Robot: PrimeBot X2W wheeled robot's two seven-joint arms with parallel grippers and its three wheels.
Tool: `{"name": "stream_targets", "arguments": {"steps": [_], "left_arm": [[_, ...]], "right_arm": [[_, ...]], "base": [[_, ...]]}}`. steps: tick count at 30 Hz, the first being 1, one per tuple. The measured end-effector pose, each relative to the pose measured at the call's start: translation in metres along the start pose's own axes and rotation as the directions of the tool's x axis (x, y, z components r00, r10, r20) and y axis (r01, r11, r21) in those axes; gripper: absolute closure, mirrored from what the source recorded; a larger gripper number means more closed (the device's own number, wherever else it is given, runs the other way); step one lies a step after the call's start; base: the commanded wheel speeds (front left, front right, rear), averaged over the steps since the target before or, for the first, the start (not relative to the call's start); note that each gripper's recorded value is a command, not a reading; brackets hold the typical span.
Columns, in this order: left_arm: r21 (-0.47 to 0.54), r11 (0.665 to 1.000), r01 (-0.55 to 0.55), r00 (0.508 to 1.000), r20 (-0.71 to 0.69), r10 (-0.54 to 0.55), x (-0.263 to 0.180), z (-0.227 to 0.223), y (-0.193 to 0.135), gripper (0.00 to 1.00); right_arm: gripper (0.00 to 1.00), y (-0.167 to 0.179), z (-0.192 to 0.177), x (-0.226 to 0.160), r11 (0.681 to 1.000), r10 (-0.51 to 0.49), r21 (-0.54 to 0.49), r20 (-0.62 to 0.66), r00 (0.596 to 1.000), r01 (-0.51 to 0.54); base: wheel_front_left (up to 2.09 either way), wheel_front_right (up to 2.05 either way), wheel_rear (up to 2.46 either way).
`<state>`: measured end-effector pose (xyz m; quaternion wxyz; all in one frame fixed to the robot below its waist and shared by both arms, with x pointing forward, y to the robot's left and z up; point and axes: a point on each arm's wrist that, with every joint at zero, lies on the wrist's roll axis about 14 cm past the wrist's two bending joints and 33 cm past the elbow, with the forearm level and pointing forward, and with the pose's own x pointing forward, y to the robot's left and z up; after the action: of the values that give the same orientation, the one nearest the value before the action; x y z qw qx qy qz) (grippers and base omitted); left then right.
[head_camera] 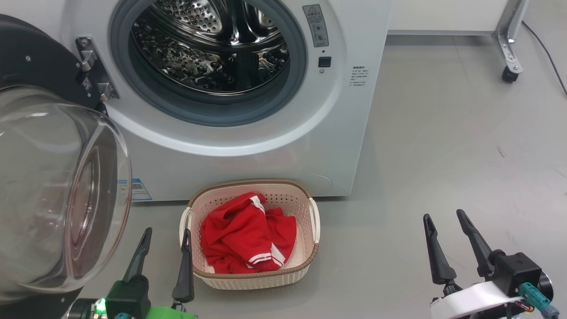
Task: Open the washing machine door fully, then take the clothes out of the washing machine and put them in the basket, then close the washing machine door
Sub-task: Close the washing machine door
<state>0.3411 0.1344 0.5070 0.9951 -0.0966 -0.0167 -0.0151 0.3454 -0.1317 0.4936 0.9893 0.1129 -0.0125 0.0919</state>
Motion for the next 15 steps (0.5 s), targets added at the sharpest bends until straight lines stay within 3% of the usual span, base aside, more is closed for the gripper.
{"name": "stream_targets", "arguments": {"steps": [15], "left_arm": [[0.008, 0.99, -0.141, 0.99, 0.03, 0.141, -0.023, 0.01, 0.04, 0.0]], "right_arm": [[0.0, 0.035, -0.007, 0.023, 0.991, 0.133, -0.007, -0.023, 0.991, -0.133]], "base": [[0.0, 0.0, 0.0]]}}
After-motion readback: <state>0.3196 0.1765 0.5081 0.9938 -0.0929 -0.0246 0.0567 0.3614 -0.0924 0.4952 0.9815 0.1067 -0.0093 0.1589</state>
